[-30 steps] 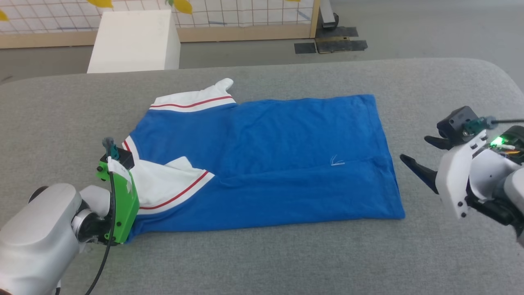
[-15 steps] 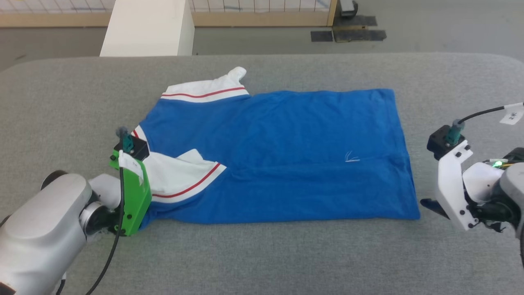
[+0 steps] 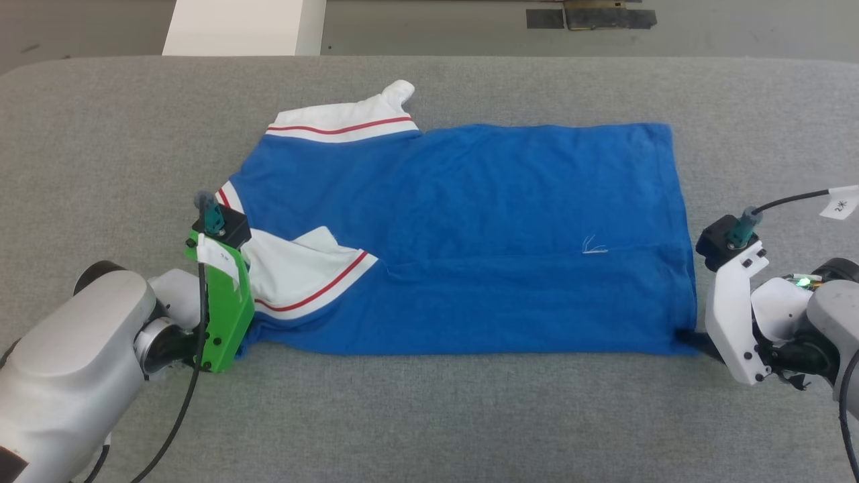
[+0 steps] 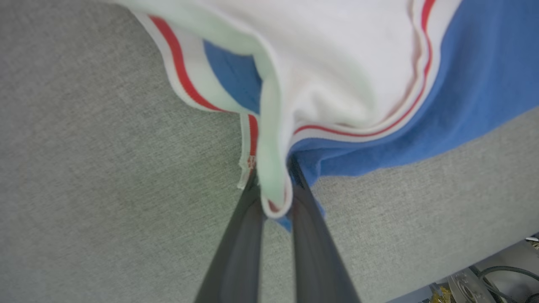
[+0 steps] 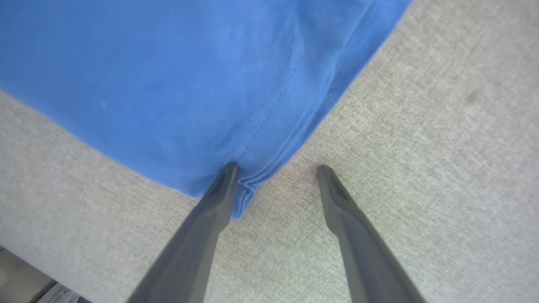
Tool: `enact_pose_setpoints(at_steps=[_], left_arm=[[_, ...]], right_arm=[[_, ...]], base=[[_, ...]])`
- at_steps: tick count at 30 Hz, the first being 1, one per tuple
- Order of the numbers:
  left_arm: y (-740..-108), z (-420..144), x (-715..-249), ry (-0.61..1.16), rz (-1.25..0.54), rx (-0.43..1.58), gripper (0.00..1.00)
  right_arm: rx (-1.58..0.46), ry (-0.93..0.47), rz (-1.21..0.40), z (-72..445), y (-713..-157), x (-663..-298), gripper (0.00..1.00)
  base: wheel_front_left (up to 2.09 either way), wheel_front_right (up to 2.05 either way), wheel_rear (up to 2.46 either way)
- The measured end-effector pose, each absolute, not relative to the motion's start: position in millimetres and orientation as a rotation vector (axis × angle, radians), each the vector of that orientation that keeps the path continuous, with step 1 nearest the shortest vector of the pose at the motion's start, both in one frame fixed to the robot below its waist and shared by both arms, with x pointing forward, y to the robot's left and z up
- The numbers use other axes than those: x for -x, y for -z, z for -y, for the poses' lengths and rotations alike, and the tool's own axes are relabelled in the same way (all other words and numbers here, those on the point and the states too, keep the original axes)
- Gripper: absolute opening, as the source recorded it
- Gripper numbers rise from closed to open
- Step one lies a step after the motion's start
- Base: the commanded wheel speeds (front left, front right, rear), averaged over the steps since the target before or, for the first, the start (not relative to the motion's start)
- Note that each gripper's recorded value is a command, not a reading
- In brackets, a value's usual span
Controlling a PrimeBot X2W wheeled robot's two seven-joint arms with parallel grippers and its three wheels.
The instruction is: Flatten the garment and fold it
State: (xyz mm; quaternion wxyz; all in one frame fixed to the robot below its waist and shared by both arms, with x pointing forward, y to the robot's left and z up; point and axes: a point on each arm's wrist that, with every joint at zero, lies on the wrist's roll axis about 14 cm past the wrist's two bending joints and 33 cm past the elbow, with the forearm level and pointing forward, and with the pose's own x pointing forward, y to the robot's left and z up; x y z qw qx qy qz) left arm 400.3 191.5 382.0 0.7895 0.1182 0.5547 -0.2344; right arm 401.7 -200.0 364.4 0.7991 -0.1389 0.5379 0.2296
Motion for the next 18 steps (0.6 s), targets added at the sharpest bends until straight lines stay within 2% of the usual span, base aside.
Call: enact_pose_setpoints(at_steps=[8, 18], left_arm=[[-392.5, -187.0, -398.2, 0.503, -1.144, -0.196, 0.0], [-423.4, -196.2, -377.5, 0.532, -1.05, -0.203, 0.0]], right_arm=[[0.329, -0.53, -0.997, 195.2, -387.2, -405.4, 0.0], [0.369, -0.561, -0.726, 200.1, -463.1, -409.4, 0.0]], base=[[0.0, 0.0, 0.0], [0.0, 0.0, 0.0]])
